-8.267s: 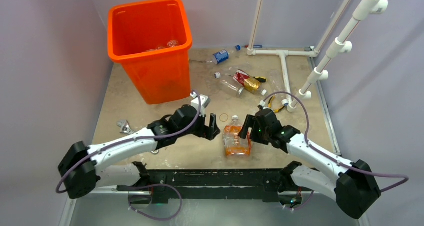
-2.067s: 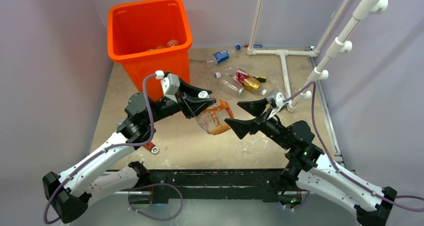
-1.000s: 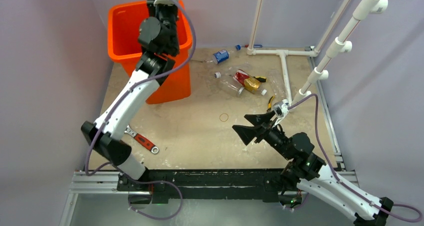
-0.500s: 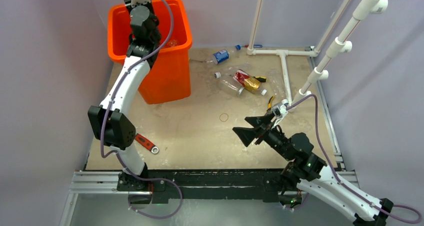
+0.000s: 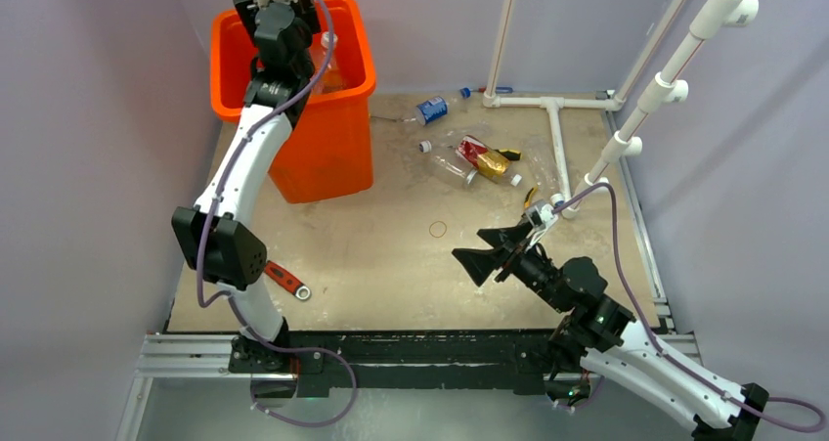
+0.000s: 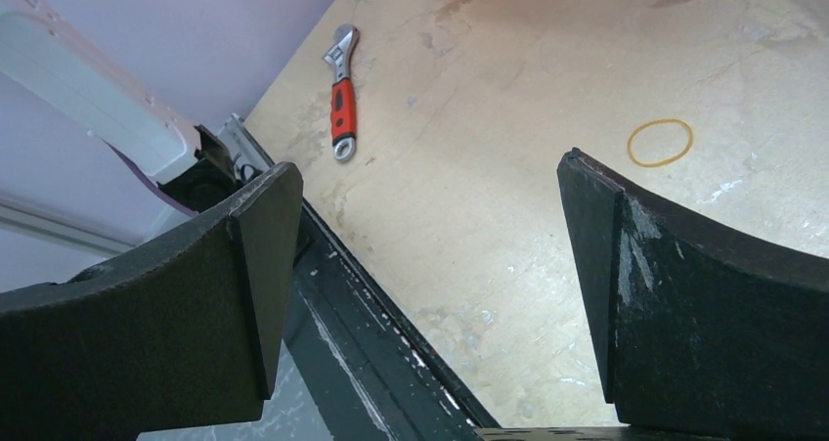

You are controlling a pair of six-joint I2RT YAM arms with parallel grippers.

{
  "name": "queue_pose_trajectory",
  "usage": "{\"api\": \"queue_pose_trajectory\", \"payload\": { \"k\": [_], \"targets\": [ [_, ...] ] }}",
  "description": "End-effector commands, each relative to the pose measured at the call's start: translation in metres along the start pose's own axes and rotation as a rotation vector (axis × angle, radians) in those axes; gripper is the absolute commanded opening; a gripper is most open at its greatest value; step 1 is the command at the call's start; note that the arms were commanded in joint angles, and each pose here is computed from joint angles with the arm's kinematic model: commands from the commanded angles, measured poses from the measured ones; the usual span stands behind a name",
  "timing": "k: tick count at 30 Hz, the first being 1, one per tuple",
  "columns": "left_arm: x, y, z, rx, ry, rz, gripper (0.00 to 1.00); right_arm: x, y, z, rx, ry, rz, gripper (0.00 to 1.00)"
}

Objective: Put the plastic bottles in the bin
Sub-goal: Place the plastic bottle in the trash bin, then pick up the plastic bottle at the center of the board.

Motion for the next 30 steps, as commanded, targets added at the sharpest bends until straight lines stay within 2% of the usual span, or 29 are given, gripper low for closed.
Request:
{"api": "queue_pose_trajectory", "payload": {
  "k": [1,4,7,9,17,20,25,30],
  "targets": [
    [0.008,0.082,-0.045,-0.066,-0.074,-0.168,0.73,0.0,0.009,-0.001,-0.046,-0.012,0.005,0.99],
    [0.005,0.107,-0.088,-0.058,-0.124,-0.194,0.73,-0.001,0.006,-0.002,-0.056,-0.021,0.062,0.99],
    [0.004,0.109,-0.137,-0.015,-0.208,-0.239,0.73,-0.005,0.008,0.002,-0.105,-0.046,0.1,0.99],
    [0.017,0.11,-0.164,0.012,-0.258,-0.3,0.73,-0.004,0.006,0.006,-0.118,-0.029,0.102,0.99],
    [0.04,0.085,-0.216,0.155,-0.405,-0.297,0.73,-0.005,-0.001,0.032,-0.054,-0.041,0.021,0.99],
    [0.027,0.068,-0.23,0.224,-0.548,-0.259,0.73,-0.016,-0.012,0.034,-0.012,-0.109,0.034,0.99],
    [-0.019,0.041,-0.266,0.354,-0.859,-0.12,0.73,-0.036,-0.026,0.036,0.032,-0.247,0.036,0.99],
    [-0.054,0.011,-0.306,0.397,-0.969,-0.048,0.75,-0.057,-0.034,0.036,0.034,-0.391,0.035,0.98]
  ]
}}
Point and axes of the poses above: each gripper's point midway between its finger pads, its own z axis out along the fingers, its own x axis along the line the jaws close on, y = z × x, the point moved 5 cm from there along -z, back along the fingers, and after that the axes turned 3 degrees about -z, right-handed, at the moved point
